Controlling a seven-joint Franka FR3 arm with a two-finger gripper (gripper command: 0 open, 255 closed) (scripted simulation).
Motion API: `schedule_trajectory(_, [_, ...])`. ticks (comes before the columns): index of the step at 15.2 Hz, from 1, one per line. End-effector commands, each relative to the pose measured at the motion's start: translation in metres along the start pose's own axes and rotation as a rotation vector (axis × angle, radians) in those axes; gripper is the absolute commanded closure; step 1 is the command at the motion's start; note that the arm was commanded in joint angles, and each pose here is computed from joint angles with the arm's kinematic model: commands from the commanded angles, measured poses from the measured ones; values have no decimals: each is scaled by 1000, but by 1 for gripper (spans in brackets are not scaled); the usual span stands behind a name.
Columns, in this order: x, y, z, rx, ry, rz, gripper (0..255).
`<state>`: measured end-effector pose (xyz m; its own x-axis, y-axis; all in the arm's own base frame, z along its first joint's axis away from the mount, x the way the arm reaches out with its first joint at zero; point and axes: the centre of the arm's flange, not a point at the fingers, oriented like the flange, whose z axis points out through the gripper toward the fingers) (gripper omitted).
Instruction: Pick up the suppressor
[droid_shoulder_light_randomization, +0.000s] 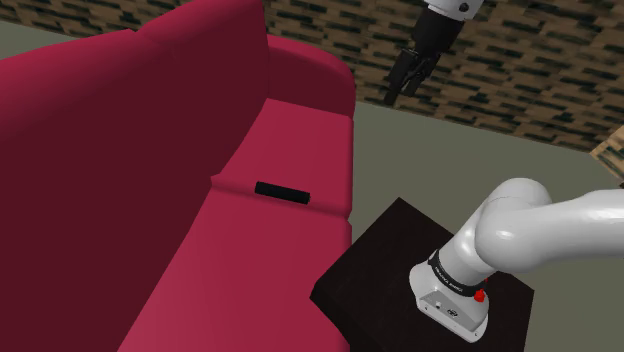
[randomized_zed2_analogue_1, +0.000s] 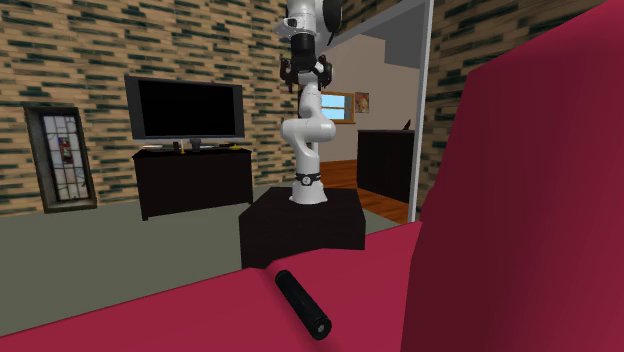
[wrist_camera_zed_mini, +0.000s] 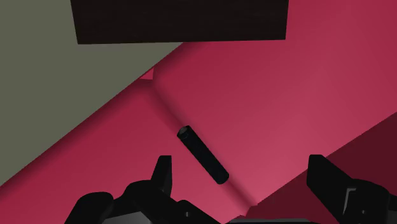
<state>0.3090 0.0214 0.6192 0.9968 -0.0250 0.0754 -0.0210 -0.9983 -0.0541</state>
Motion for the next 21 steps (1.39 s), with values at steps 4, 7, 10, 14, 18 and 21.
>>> schedule_trajectory(4, [19,5,35,3,-8,-34,0])
schedule_trajectory(7, [38,10,70,6,-17,-69,0])
schedule_trajectory(10, [56,14,106,8,-25,-103,0])
schedule_trajectory(14, [81,18,153,12,-36,-149,0])
schedule_trajectory(18, [105,21,201,16,-47,-195,0])
schedule_trajectory(21, [123,22,237,18,-55,-230,0])
